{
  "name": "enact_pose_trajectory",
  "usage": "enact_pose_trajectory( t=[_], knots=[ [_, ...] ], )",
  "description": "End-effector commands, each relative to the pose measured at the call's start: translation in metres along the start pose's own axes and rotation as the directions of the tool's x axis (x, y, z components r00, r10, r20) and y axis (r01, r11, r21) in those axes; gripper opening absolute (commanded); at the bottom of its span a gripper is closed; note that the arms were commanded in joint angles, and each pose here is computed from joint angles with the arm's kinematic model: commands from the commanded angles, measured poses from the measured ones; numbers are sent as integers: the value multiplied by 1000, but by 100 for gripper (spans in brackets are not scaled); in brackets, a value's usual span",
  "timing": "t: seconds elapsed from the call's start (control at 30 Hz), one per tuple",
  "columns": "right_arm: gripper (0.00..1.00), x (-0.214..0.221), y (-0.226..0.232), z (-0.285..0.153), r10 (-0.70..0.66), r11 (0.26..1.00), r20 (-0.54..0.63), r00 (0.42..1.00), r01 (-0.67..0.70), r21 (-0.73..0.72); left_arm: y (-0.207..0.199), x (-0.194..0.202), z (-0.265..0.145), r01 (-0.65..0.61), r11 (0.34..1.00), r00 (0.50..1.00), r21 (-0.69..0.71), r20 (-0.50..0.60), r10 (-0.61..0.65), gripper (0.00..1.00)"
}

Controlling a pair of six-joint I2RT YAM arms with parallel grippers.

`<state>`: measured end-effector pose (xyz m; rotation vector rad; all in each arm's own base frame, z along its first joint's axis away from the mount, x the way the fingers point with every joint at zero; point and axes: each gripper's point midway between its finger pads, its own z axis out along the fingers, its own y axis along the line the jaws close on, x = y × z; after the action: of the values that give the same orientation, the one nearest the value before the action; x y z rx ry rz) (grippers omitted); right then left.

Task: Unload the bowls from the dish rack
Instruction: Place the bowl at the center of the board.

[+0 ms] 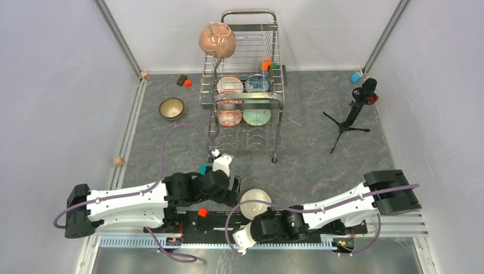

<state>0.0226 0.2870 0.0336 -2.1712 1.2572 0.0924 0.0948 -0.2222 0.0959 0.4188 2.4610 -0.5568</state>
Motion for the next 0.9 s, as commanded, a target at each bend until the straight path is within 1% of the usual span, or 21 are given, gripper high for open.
enact_pose_trajectory(
  t=[0.0, 0.17, 0.37, 0.6, 0.73, 0.87],
  knots=[
    [0, -26, -15, -6, -67, 997, 21, 998, 67, 23, -29, -21, -6, 40, 997, 997, 70, 61, -44, 93],
    [0, -30, -18, -6, -97, 995, 11, 995, 97, 22, -37, -10, 0, -17, 998, 1000, 60, 24, 16, 91],
    [0, -29, -18, -7, -100, 995, 6, 995, 99, 20, -36, 2, 11, -69, 997, 997, 25, -21, 69, 83],
    [0, -31, -21, -13, -78, 997, 26, 997, 77, 31, -34, 12, 26, -102, 995, 993, -2, -53, 102, 70],
    [0, -32, -21, -13, -70, 997, 32, 997, 68, 34, -39, 15, 33, -112, 994, 991, 2, -70, 111, 58],
    [0, -34, -22, -13, -61, 997, 39, 997, 60, 40, -41, 19, 38, -109, 994, 991, 4, -83, 109, 51]
  ],
)
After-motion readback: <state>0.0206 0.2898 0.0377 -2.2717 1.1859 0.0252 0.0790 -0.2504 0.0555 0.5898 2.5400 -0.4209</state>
